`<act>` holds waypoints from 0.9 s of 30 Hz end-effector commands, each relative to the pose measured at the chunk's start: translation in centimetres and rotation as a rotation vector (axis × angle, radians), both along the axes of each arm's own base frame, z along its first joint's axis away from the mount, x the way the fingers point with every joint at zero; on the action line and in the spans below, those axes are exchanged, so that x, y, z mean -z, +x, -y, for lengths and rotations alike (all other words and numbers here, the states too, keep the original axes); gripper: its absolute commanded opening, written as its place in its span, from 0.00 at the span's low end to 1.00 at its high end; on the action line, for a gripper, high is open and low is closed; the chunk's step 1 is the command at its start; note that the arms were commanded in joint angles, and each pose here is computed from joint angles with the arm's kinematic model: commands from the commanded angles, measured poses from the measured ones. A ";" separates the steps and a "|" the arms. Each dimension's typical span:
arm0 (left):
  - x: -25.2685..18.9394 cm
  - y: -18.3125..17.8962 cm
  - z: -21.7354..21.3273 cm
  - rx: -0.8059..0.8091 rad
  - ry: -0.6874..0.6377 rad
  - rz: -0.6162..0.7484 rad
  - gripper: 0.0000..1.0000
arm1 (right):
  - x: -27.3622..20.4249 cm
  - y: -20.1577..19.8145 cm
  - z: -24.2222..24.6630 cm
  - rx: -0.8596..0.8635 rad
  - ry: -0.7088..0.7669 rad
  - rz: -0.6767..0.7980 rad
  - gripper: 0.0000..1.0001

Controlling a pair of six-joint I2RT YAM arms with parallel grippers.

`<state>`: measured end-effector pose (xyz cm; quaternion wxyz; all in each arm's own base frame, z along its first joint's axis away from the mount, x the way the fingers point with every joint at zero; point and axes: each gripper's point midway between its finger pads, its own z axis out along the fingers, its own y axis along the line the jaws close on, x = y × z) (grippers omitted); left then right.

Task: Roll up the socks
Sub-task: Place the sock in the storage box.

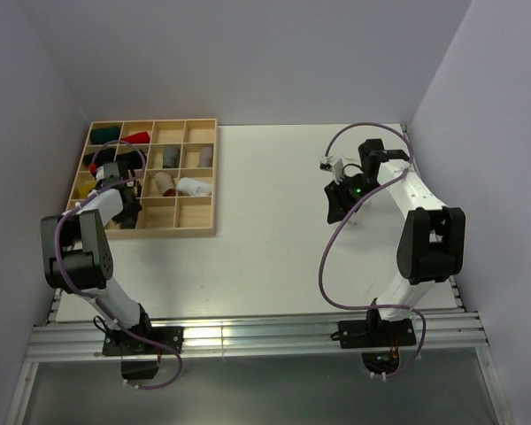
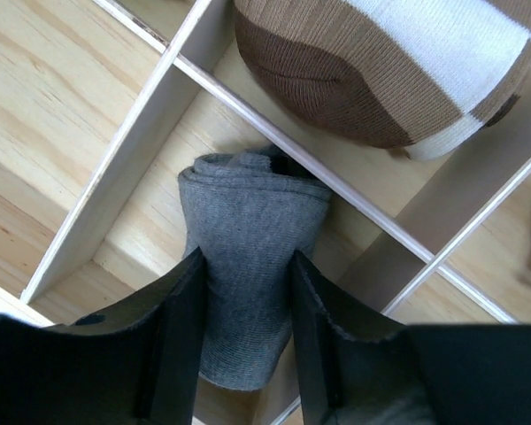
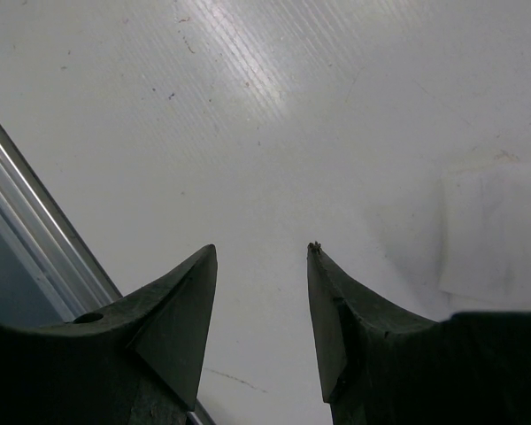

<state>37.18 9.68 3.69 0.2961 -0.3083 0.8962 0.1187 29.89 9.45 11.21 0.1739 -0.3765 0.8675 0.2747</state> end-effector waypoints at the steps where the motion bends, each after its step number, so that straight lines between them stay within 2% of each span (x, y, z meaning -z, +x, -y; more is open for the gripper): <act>1: 1.0 -1.4 2.9 0.031 -0.127 -0.050 0.46 | -1.4 0.4 0.0 0.012 0.010 0.054 0.53; 6: -0.6 -1.1 2.5 0.020 -0.106 -0.009 0.50 | -1.4 0.5 0.1 0.018 0.005 0.053 0.53; 7: -1.0 -1.1 2.4 0.018 -0.095 -0.006 0.55 | -1.5 0.6 0.1 0.018 0.002 0.058 0.53; 11: -2.8 -0.7 1.9 0.020 -0.070 0.021 0.61 | -1.4 0.8 0.2 0.027 -0.004 0.062 0.53; 22: -6.9 0.1 1.3 0.028 -0.028 0.092 0.65 | -1.3 2.7 1.0 0.101 -0.050 0.107 0.53; 27: -10.5 0.7 0.7 0.032 0.021 0.157 0.64 | -2.4 5.7 2.5 0.248 -0.099 0.189 0.50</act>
